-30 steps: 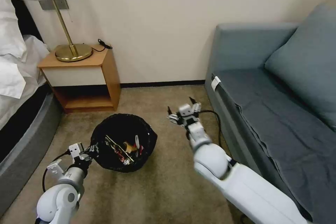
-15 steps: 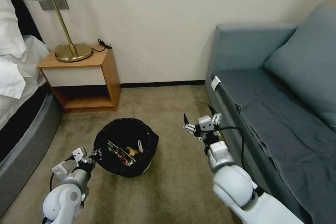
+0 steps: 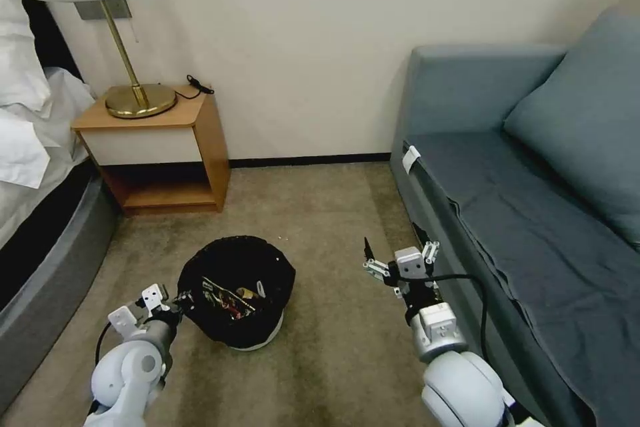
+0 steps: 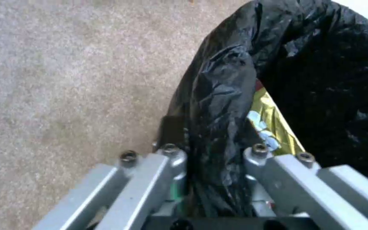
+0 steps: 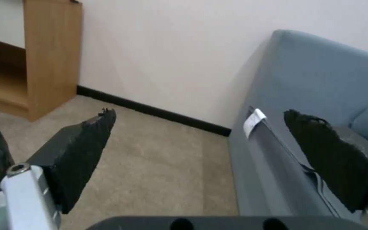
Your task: Pick up the trash bin, then pick up the garbage on the floor and place it into the trash bin.
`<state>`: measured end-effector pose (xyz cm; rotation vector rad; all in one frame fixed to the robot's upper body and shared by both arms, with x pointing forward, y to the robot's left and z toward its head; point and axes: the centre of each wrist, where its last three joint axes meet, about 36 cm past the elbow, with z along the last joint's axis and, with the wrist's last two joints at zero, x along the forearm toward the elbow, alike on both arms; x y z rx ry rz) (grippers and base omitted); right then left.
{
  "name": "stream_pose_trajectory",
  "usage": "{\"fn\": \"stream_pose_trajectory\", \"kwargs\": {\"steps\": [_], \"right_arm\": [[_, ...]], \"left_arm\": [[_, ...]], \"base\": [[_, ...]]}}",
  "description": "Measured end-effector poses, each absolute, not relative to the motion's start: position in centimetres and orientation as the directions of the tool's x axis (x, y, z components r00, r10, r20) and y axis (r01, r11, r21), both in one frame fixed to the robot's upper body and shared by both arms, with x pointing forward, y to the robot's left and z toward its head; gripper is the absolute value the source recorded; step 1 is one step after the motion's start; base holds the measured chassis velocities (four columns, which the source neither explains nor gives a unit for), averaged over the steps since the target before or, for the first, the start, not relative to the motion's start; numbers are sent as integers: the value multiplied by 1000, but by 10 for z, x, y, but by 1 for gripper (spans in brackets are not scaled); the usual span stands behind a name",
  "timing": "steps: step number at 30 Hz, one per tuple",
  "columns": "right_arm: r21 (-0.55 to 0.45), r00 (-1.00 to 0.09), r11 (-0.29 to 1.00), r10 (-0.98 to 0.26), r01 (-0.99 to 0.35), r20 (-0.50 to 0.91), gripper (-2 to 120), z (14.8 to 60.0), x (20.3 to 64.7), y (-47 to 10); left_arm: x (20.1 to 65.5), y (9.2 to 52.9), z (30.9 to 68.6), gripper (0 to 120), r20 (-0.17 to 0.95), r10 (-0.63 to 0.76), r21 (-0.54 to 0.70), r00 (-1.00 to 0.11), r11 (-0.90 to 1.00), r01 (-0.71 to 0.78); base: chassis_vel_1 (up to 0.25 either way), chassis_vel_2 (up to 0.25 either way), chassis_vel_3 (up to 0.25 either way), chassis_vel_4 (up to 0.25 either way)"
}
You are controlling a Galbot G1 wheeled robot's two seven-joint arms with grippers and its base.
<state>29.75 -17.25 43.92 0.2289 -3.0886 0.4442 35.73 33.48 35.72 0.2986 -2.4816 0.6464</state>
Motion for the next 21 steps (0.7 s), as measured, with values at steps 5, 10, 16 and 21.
{"fn": "stream_pose_trajectory", "kwargs": {"steps": [5, 10, 16, 21], "right_arm": [[-272, -992, 954, -126, -128, 23, 100, 440, 291, -176], [-265, -994, 958, -111, -111, 16, 100, 443, 288, -179], [-256, -995, 962, -95, -93, 4, 100, 444, 282, -183], [-246, -998, 967, -69, -66, -2, 100, 445, 277, -185]], "left_arm": [[355, 334, 355, 37, 542, -100, -337, -834, 883, -325], [348, 331, 361, 51, 435, -90, -296, -896, 925, -237], [330, 322, 387, 75, 294, -29, -255, -955, 961, -108], [318, 318, 389, 91, 169, -21, -115, -985, 992, -41]], "base": [[0, 0, 0, 0], [0, 0, 0, 0], [0, 0, 0, 0], [0, 0, 0, 0]]}}
